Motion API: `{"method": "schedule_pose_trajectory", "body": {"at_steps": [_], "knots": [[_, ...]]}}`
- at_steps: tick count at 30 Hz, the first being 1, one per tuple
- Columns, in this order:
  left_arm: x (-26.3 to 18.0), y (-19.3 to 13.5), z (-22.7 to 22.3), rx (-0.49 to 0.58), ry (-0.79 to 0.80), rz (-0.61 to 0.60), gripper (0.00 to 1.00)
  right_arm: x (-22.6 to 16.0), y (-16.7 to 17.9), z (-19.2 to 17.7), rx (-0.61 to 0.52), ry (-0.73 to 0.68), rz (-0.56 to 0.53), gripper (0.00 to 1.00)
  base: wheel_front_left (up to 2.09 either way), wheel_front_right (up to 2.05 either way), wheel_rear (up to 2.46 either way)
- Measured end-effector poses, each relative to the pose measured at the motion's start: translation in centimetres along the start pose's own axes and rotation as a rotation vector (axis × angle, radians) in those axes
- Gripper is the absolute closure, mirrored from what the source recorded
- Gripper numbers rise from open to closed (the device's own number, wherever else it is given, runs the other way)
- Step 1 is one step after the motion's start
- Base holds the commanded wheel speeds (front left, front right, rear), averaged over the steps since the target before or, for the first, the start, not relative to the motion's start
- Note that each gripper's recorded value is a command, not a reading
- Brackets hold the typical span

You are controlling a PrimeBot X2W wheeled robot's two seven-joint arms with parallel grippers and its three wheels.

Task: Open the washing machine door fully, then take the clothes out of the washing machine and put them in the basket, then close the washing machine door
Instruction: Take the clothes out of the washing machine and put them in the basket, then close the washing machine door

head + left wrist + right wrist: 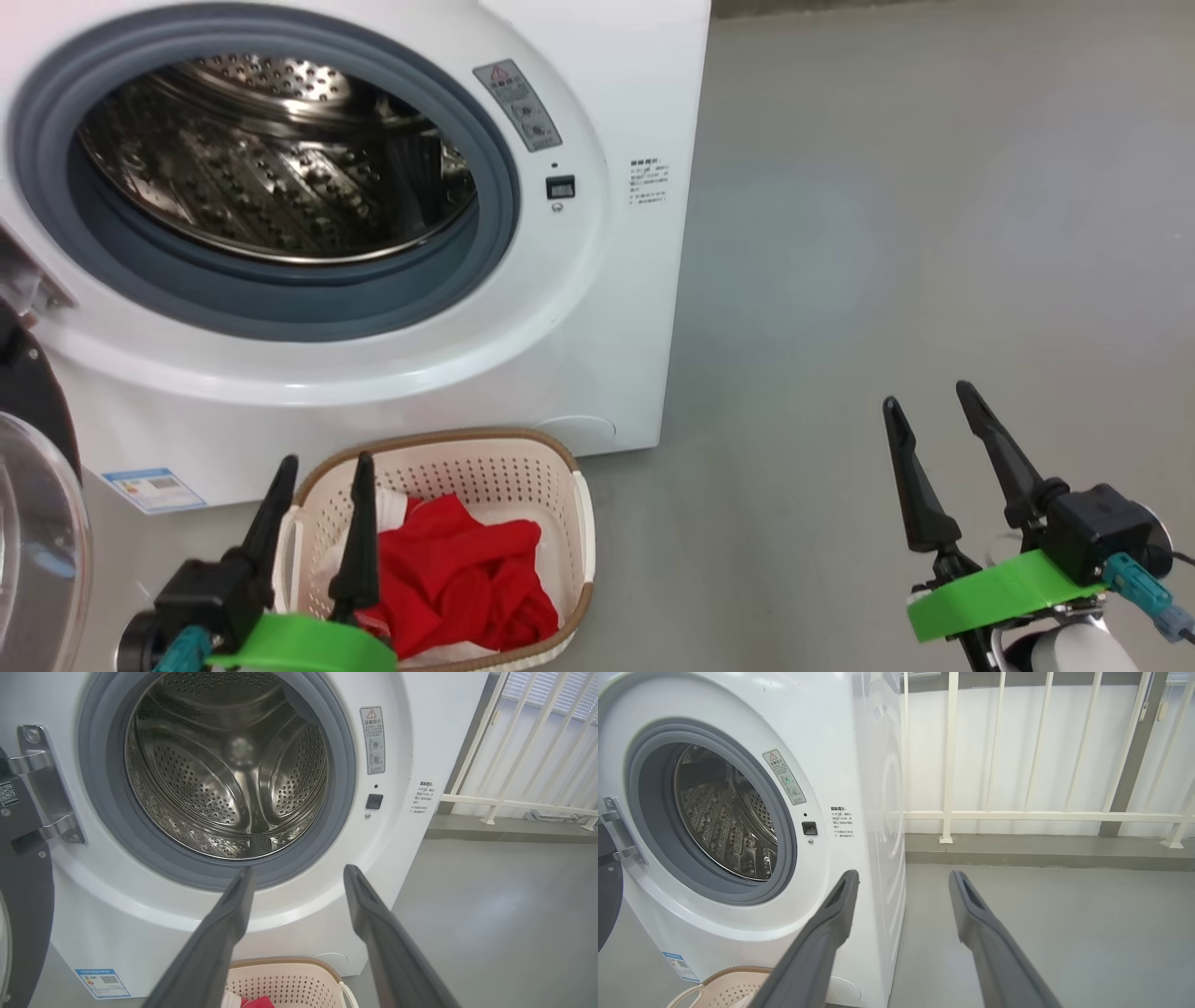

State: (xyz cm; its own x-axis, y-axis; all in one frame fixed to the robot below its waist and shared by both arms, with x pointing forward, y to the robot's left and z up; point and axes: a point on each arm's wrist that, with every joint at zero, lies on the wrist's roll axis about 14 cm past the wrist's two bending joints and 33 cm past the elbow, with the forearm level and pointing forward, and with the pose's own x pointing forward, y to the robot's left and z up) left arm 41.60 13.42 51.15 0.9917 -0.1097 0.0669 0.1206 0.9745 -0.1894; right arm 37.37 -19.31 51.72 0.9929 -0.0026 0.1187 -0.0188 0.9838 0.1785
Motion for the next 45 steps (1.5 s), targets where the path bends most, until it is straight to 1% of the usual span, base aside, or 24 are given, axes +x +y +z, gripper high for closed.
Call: {"method": "schedule_pose_trajectory", "body": {"at_steps": [10,17,26,34,40,45], "knots": [[-3.4,1.6,1.8,0.047,-0.033,0.059,0.0,-2.3,-0.5,0.9,0.003,-0.023,-0.022,0.0,0.0,0.0,0.0],[-4.9,2.6,1.6,0.056,-0.022,0.092,0.0,-2.8,-0.4,1.5,0.003,-0.042,-0.02,0.0,0.0,0.0,0.0],[-5.0,2.6,1.5,0.05,-0.011,0.096,0.0,-3.4,-0.6,1.3,0.003,-0.035,-0.029,0.0,0.0,0.0,0.0],[-5.3,2.8,1.0,0.066,0.011,0.1,0.0,-3.9,-0.8,1.4,0.003,-0.038,-0.036,0.0,-0.15,0.15,0.0],[-5.4,2.7,0.9,0.066,0.013,0.098,0.0,-3.8,-0.8,1.5,0.003,-0.041,-0.035,0.0,-0.9,0.9,0.0],[-5.5,2.9,0.7,0.072,0.025,0.105,0.0,-3.7,-0.6,1.3,0.005,-0.035,-0.03,0.0,-1.65,1.65,0.0]]}}
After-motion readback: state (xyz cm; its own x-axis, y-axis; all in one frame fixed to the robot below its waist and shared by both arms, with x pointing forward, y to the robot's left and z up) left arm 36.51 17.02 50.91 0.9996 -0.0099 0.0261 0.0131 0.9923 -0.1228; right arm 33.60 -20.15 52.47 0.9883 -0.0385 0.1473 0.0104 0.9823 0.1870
